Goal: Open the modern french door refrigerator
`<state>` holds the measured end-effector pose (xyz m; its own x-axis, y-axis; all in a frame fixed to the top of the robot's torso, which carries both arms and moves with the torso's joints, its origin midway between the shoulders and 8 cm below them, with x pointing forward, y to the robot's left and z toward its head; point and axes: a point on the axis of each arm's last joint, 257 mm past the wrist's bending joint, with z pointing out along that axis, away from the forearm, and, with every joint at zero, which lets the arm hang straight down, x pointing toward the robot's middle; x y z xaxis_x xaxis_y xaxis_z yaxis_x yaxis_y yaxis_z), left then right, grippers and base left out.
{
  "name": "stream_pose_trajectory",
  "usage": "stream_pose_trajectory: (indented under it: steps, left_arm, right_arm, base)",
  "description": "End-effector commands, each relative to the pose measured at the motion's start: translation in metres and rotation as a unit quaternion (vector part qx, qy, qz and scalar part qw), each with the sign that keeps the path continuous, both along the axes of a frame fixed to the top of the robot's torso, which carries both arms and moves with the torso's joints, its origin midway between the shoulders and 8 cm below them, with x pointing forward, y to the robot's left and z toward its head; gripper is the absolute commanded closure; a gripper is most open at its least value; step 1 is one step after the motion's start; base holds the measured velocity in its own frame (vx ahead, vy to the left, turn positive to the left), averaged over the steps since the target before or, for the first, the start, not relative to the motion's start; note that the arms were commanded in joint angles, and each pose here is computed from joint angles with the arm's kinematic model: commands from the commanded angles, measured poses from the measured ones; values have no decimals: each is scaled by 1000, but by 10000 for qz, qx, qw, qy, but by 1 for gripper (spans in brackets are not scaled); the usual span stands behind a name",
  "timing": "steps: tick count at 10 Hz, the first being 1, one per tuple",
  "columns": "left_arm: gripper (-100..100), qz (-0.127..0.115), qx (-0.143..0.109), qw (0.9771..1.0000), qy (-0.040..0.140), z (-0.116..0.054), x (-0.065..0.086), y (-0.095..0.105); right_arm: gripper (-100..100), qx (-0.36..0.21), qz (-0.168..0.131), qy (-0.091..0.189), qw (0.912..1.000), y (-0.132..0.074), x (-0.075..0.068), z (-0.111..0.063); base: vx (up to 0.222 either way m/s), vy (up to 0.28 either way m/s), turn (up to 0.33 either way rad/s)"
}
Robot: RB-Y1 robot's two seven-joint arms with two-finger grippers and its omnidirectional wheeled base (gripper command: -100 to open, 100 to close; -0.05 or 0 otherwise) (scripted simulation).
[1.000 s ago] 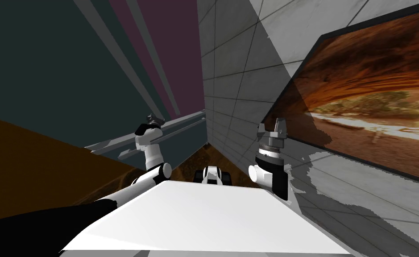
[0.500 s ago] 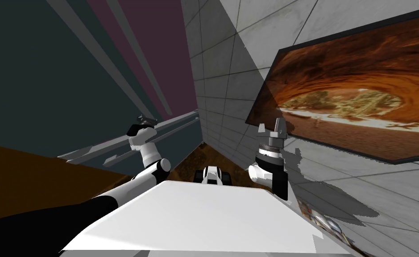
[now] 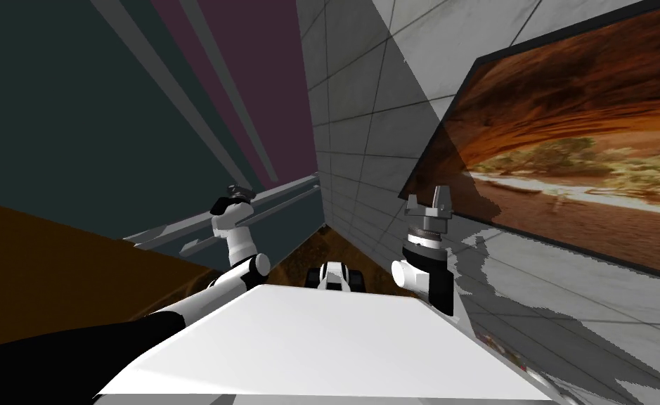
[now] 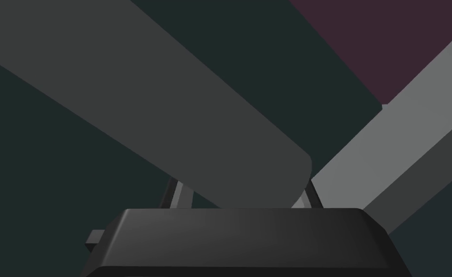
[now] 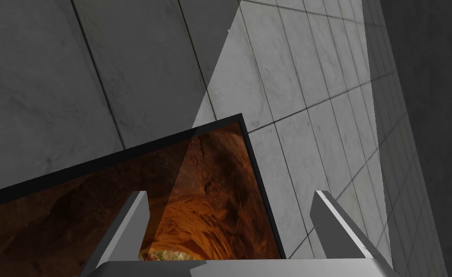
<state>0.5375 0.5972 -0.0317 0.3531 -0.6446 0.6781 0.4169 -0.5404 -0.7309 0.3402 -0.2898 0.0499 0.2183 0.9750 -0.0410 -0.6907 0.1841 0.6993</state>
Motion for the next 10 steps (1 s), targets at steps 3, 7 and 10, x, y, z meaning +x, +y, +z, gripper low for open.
stream_pose_trajectory:
  steps: [3,7,10]
  left_arm:
    - [100,-578,81,9982,110,-8,12,-74]
    - [100,-1071,261,9939,7,7,22,-133]
    - [100,-1379,242,9901,3,5,23,-172]
  right_arm:
    - [0,0,0,0,10000,0,0,0]
    - [0,0,0,0,10000,0,0,0]
    - [0,0,1,-1,10000,0,0,0]
  base:
    - [114,29,317]
    - [87,20,239]
    - [96,10,196]
